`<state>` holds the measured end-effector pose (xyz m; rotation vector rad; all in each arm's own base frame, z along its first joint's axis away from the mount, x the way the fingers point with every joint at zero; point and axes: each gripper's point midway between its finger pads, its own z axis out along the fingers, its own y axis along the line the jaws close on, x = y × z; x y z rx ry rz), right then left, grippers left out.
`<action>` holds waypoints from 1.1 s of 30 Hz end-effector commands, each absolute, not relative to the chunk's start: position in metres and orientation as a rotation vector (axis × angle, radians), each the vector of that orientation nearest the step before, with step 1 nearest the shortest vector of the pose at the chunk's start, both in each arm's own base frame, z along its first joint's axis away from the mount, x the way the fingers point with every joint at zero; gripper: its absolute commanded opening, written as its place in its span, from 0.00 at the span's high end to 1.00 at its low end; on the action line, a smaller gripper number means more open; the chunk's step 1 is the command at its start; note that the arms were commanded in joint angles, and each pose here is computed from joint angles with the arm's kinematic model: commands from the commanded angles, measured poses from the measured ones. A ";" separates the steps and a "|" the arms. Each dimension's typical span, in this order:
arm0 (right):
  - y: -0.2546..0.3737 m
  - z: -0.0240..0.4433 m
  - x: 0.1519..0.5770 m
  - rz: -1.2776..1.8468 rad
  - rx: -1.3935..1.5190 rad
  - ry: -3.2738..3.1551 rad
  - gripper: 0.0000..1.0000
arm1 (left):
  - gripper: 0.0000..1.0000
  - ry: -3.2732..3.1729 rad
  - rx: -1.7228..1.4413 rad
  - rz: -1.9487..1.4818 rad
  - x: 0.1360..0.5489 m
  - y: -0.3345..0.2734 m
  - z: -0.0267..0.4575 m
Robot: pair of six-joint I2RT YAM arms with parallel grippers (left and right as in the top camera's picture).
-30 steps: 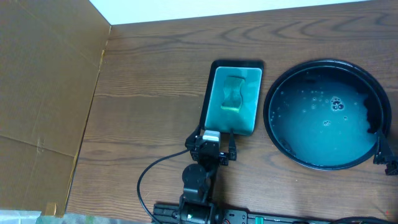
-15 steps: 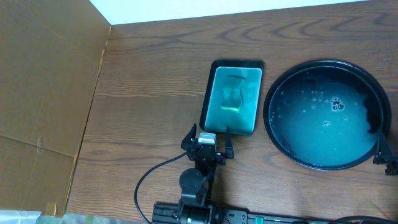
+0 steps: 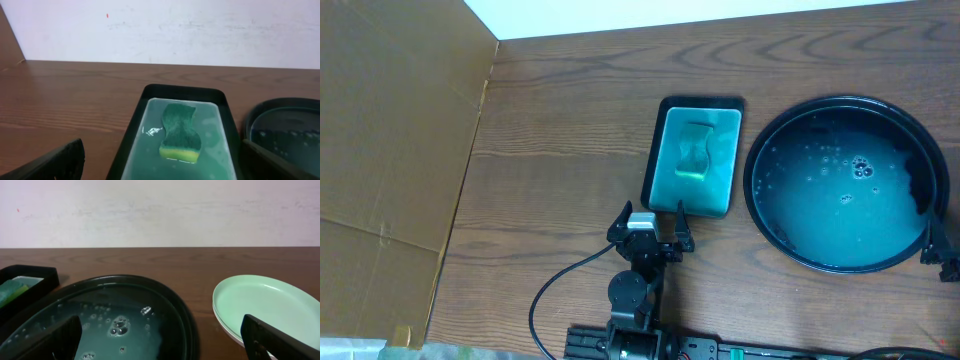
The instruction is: Clean dirty plates on tray and stack at the side
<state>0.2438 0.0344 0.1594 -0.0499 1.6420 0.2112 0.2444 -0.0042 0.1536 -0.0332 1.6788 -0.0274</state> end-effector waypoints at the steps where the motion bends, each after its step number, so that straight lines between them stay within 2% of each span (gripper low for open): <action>1: 0.030 0.159 0.244 0.187 -0.046 1.639 0.01 | 0.03 1.721 -0.090 0.000 0.244 0.005 0.137; 33: 0.030 0.159 0.244 0.187 -0.046 1.639 0.01 | 0.03 1.724 -0.077 -0.015 0.244 0.002 0.137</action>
